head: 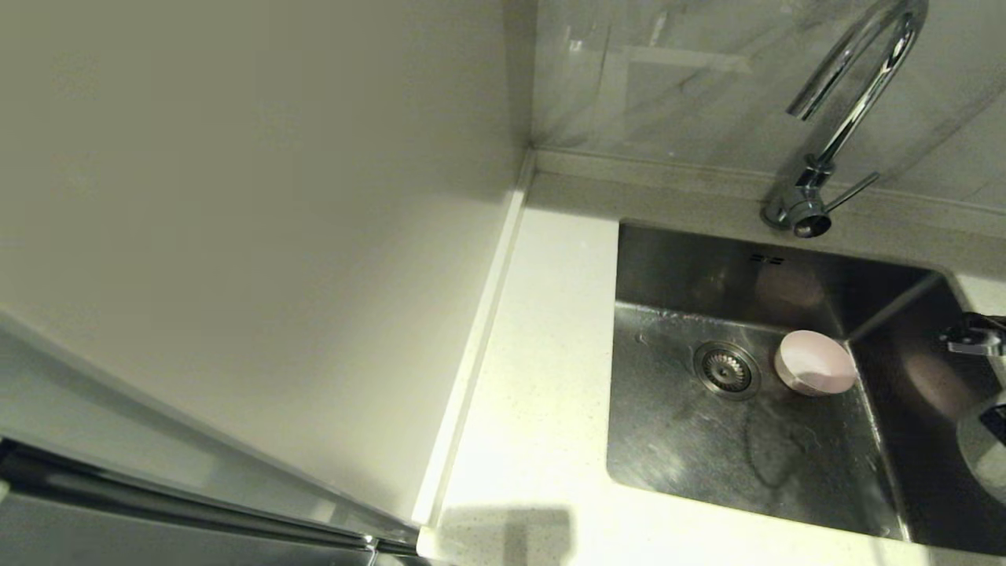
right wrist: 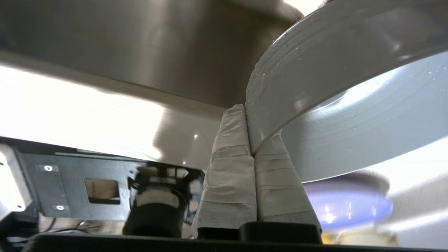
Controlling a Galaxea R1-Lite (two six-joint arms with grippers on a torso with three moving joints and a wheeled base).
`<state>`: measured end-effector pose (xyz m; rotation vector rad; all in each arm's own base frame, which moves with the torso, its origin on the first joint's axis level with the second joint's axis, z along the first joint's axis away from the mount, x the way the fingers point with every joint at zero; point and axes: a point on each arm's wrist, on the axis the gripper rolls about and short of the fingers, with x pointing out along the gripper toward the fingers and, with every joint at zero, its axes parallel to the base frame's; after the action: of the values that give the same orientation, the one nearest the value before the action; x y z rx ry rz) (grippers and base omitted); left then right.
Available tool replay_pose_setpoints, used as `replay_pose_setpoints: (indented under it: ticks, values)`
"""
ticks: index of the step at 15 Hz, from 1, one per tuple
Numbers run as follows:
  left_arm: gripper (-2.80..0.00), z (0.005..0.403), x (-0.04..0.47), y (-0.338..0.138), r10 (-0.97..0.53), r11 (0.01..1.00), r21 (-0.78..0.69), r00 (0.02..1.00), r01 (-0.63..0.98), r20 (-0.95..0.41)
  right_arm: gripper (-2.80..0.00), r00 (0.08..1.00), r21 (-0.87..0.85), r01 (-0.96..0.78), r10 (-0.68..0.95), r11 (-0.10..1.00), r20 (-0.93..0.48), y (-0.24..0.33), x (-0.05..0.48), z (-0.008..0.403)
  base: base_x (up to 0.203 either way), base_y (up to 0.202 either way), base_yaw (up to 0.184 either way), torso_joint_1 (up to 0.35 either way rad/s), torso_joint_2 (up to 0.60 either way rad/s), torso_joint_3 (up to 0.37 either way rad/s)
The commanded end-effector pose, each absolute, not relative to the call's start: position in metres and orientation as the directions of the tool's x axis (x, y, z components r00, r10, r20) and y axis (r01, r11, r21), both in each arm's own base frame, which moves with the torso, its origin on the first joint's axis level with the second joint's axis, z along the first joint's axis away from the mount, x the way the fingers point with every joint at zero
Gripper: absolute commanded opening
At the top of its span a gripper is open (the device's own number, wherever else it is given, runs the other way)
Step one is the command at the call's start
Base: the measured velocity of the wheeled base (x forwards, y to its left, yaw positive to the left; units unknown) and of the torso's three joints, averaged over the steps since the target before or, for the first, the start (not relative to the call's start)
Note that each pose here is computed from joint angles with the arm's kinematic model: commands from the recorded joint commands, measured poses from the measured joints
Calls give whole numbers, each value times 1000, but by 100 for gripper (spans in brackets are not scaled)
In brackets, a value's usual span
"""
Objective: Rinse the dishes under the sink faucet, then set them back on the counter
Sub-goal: Put a bowl into the sink
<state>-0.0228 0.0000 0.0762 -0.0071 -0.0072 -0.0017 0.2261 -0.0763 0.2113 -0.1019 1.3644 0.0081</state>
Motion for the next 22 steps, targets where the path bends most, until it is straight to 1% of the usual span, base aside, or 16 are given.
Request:
replay_pose_setpoints:
  ticks: [1, 6, 8, 10, 14, 16, 22]
  values:
    - [-280, 75, -23, 0, -2, 1000, -8, 1000, 2, 5, -280, 226, -70, -166, -31, 984, -974, -45, 224, 214, 0, 0, 0, 0, 0, 0]
    - [-280, 75, -23, 0, -2, 1000, -8, 1000, 2, 5, -280, 210, -72, -202, -29, 977, -977, -37, 236, 180, 0, 0, 0, 0, 0, 0]
    - [-280, 75, -23, 0, -2, 1000, -8, 1000, 2, 5, -280, 228, -95, -204, -47, 974, -973, -36, 244, 162, 0, 0, 0, 0, 0, 0]
    - [-280, 75, -23, 0, -2, 1000, -8, 1000, 2, 5, -280, 264, -136, -198, -81, 971, -961, -35, 256, 144, 0, 0, 0, 0, 0, 0]
    - [-280, 75, -23, 0, -2, 1000, -8, 1000, 2, 5, -280, 380, -227, -165, -151, 960, -912, -36, 275, 113, 0, 0, 0, 0, 0, 0]
    - [-280, 75, -23, 0, -2, 1000, -8, 1000, 2, 5, -280, 421, -265, -143, -183, 954, -888, -38, 281, 98, 0, 0, 0, 0, 0, 0]
    - [-280, 75, -23, 0, -2, 1000, -8, 1000, 2, 5, -280, 436, -317, -113, -239, 942, -868, -41, 297, 74, 0, 0, 0, 0, 0, 0]
